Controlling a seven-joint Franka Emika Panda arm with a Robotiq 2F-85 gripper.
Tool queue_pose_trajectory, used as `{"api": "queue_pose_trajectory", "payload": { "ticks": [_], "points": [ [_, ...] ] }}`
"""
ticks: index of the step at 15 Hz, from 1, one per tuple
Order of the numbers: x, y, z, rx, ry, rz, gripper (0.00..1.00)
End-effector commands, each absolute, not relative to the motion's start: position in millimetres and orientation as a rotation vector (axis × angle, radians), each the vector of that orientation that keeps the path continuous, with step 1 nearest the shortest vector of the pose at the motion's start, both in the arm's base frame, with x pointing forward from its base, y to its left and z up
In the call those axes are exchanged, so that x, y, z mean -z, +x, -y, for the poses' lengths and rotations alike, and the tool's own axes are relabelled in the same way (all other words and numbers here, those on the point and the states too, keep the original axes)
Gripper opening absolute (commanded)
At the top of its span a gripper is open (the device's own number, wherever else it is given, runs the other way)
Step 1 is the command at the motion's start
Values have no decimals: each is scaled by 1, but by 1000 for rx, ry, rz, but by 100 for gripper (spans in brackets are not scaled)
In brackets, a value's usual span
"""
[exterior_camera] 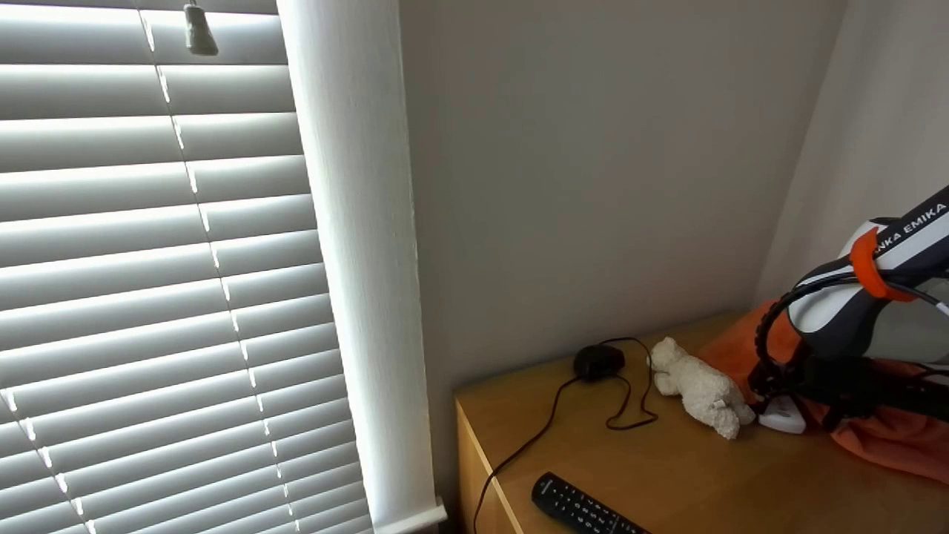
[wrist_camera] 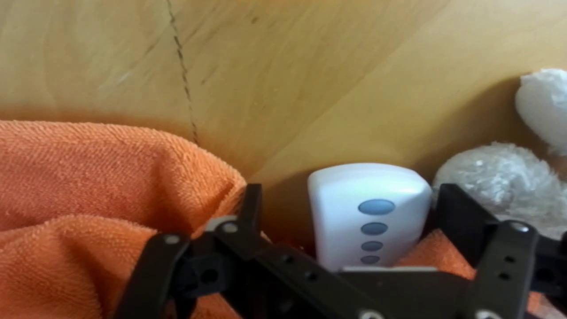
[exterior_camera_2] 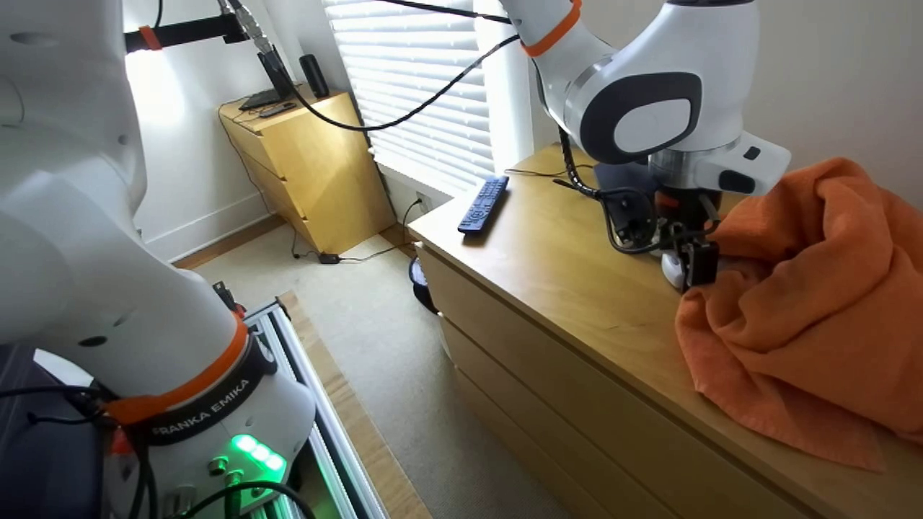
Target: Push the orange towel to the right then move the white remote control to the left.
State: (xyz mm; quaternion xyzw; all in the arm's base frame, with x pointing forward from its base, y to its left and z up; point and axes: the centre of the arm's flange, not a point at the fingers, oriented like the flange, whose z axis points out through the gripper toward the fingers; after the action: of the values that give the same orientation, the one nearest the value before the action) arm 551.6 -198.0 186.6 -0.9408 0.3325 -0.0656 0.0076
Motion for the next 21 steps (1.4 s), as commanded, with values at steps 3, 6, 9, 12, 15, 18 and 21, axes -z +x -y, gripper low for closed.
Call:
{"api": "queue_pose_trajectory", "payload": {
  "ticks": [3,6,9,12,15,18,21],
  "points": [
    [-171,556,208,244,-2944,-1051,100],
    [-171,561,212,365,-2949,-1056,100],
    [-170,562,208,377,-2936,-1051,100],
    [-168,563,200,353,-2921,-1038,100],
    [-170,564,196,369,-2929,-1021,70],
    [-172,563,194,356,-2935,-1025,45],
    [-183,557,187,295,-2928,-1046,39]
  ]
}}
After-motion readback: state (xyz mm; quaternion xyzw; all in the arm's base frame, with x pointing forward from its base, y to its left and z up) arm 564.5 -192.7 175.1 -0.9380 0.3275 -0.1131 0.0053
